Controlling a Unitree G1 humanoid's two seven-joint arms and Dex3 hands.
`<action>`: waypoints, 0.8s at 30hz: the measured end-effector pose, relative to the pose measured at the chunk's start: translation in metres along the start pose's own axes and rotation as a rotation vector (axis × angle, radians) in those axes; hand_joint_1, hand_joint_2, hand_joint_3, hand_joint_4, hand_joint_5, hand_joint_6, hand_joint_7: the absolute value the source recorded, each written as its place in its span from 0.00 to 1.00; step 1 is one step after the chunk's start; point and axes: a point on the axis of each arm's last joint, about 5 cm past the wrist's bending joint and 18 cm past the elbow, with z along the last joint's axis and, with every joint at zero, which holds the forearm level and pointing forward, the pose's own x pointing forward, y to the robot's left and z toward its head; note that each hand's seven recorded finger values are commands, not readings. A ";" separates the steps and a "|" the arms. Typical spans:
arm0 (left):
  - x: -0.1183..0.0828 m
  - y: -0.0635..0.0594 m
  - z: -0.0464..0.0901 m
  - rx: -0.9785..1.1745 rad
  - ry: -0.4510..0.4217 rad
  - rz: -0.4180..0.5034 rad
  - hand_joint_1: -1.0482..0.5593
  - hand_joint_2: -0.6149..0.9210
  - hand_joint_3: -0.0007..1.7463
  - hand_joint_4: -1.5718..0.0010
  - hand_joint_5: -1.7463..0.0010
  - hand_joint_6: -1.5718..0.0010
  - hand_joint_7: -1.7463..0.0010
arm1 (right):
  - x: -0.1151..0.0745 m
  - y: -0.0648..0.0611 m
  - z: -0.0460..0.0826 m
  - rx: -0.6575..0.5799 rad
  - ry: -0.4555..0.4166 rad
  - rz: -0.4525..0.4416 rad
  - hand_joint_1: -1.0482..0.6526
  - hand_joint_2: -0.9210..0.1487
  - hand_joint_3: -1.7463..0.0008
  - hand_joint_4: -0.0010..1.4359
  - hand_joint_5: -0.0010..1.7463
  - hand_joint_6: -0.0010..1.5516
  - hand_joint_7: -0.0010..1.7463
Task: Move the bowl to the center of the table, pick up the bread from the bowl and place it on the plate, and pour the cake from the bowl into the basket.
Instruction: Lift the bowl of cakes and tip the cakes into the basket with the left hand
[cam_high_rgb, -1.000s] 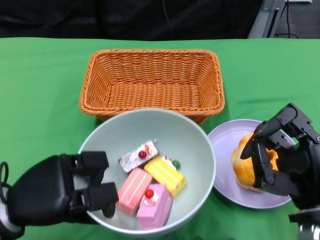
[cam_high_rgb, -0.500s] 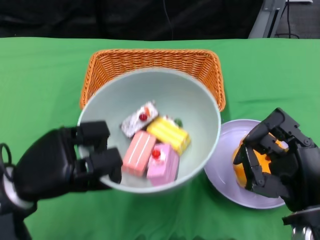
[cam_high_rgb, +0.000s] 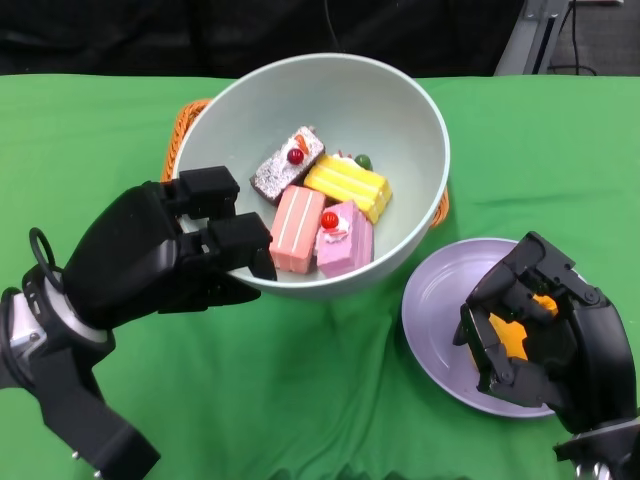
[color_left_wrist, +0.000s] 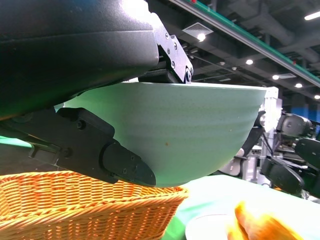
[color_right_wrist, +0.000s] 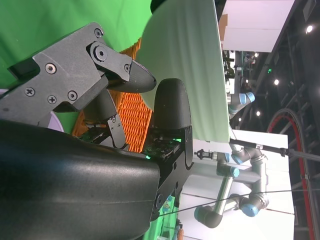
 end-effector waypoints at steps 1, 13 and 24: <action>0.001 -0.001 -0.001 -0.001 0.003 0.002 0.56 1.00 0.14 0.57 0.00 0.53 0.30 | 0.000 0.000 -0.001 0.001 0.006 0.001 0.57 0.33 0.42 0.45 1.00 0.34 0.89; 0.027 -0.011 -0.007 -0.073 0.085 0.046 0.55 1.00 0.19 0.58 0.00 0.60 0.19 | -0.003 0.003 -0.011 -0.023 0.012 0.025 0.58 0.39 0.34 0.46 1.00 0.33 0.91; 0.051 -0.020 -0.009 -0.157 0.168 0.058 0.54 1.00 0.23 0.59 0.00 0.59 0.27 | -0.003 0.005 -0.018 -0.062 0.005 0.041 0.60 0.43 0.29 0.47 1.00 0.33 0.94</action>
